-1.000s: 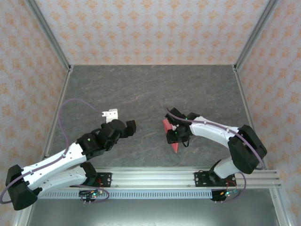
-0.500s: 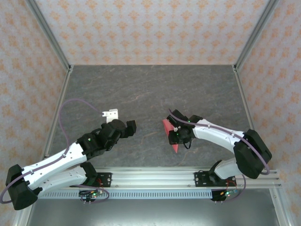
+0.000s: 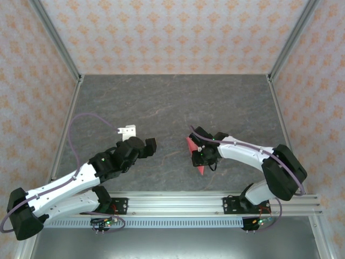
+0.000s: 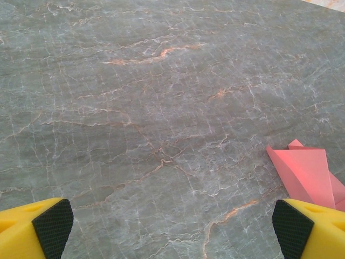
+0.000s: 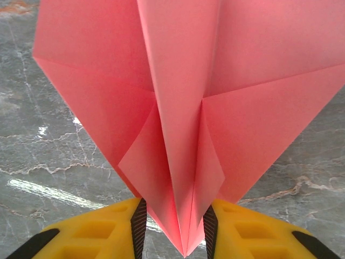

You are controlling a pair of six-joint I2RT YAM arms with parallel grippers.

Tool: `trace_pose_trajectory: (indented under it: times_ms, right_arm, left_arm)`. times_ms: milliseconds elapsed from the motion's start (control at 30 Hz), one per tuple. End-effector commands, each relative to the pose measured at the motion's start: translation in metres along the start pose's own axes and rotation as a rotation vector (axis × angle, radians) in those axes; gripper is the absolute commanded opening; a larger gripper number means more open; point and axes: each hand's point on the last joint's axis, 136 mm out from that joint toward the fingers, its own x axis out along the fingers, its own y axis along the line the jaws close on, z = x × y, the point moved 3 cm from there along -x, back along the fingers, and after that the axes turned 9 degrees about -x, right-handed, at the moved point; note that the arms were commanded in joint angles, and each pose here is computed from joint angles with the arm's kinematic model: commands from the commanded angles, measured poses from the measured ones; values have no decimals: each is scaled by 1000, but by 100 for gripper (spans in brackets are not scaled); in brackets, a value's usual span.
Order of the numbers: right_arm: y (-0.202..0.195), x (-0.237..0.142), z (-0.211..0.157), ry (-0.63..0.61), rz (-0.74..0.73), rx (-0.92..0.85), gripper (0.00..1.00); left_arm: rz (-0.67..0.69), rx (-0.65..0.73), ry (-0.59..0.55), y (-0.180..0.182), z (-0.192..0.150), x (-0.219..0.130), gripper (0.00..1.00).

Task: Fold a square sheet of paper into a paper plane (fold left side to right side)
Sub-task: Pick up the paper plane at the center of the table.

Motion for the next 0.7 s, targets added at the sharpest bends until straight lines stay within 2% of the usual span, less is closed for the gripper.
trace_pose_trajectory:
  times_ms: [0, 167, 567, 667]
  right_arm:
    - [0, 3, 1, 4, -20, 1, 34]
    - [0, 3, 4, -2, -26, -2, 28]
    - [1, 17, 17, -35, -35, 16, 27]
    - [-1, 23, 23, -38, -64, 29, 21]
  left_arm:
    - [-3, -7, -13, -3, 3, 0, 98]
    - [-1, -5, -11, -3, 3, 0, 98]
    - [0, -4, -7, -5, 3, 1, 98]
    - [1, -3, -7, -5, 4, 0, 98]
